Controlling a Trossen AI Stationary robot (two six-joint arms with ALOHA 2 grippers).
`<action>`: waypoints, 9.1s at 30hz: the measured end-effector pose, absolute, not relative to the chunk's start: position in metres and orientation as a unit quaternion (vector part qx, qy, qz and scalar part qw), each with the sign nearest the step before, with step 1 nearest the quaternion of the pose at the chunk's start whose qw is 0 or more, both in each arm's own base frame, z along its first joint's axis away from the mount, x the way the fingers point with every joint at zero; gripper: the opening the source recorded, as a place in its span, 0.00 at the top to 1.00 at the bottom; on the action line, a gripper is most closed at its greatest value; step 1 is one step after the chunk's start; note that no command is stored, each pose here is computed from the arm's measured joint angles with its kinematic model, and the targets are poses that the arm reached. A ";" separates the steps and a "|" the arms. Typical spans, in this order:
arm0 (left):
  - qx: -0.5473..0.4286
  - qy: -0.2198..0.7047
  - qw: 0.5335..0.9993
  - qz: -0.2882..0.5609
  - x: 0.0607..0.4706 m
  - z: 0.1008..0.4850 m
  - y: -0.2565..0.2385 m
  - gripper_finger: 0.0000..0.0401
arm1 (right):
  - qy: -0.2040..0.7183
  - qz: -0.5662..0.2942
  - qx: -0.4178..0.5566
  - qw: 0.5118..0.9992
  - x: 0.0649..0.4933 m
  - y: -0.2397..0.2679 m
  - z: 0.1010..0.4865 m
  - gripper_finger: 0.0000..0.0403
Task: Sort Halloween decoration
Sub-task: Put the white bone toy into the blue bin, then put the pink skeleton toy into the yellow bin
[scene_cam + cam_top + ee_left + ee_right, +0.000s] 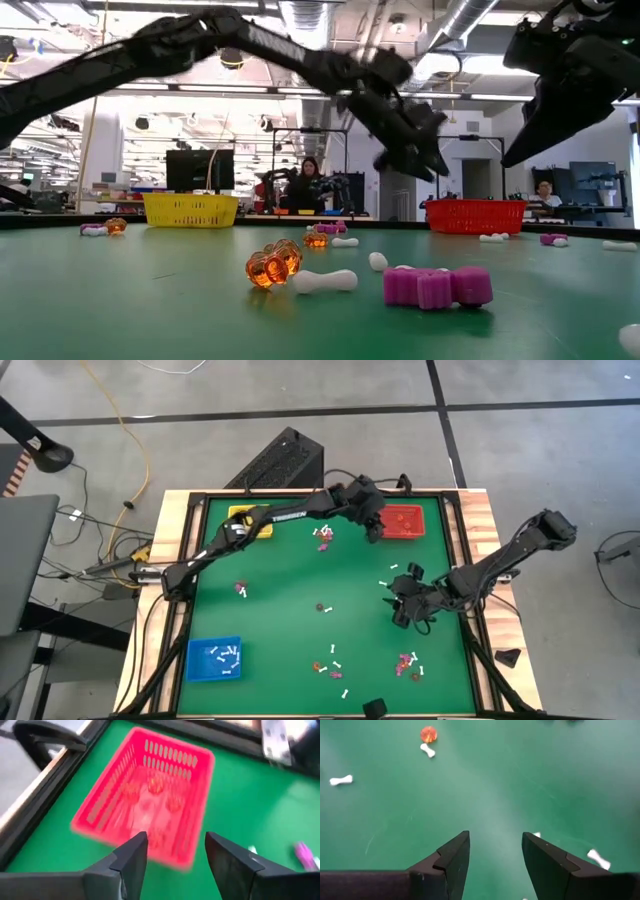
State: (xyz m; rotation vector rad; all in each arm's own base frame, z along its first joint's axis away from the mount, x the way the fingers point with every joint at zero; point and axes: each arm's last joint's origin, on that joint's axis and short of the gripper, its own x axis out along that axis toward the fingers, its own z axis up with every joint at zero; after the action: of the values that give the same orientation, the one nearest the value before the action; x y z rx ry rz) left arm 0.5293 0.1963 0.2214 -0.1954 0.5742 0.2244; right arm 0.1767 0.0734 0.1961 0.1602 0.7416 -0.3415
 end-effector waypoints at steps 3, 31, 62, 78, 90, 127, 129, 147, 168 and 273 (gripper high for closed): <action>-0.054 0.340 0.931 0.118 0.505 0.260 0.185 0.53 | 0.375 -0.157 0.087 0.909 0.174 0.076 0.194 0.48; -0.001 0.109 0.993 0.044 0.274 0.251 -0.039 0.56 | 0.498 -0.195 0.024 0.845 0.208 0.029 0.189 0.48; 0.004 0.111 0.993 0.031 0.239 0.217 -0.039 0.56 | 0.598 -0.131 0.105 0.784 0.239 -0.024 0.133 0.86; 0.014 0.105 0.994 0.027 0.244 0.213 -0.040 0.56 | 0.429 -0.103 0.107 0.891 0.247 -0.020 0.185 0.94; -0.044 -0.053 0.996 0.051 0.292 0.171 -0.025 0.56 | 0.137 0.009 0.138 0.981 0.282 0.023 0.234 0.93; -0.042 -0.085 0.995 -0.043 0.333 0.163 -0.030 0.61 | 0.130 0.033 0.128 0.983 0.282 0.037 0.234 0.93; -0.041 -0.077 0.996 -0.032 0.333 0.162 -0.029 0.65 | 0.129 0.033 0.128 0.983 0.282 0.037 0.234 0.93; -0.017 0.264 0.962 -0.072 0.358 0.130 -0.049 0.79 | 0.273 -0.072 0.097 0.954 0.234 0.069 0.228 0.93; -0.002 0.322 0.947 -0.004 0.379 0.135 -0.056 0.65 | 0.281 -0.117 0.035 0.952 0.210 0.096 0.224 0.92; -0.165 0.503 0.847 -0.056 0.216 0.223 -0.104 0.81 | 0.280 -0.133 0.036 0.950 0.215 0.087 0.225 0.92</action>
State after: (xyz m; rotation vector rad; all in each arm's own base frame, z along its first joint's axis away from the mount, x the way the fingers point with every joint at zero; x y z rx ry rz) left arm 0.2161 -0.1042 0.2230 -0.3483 1.0597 -0.1184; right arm 0.2151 0.0866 0.2246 0.0731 0.5697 -0.2710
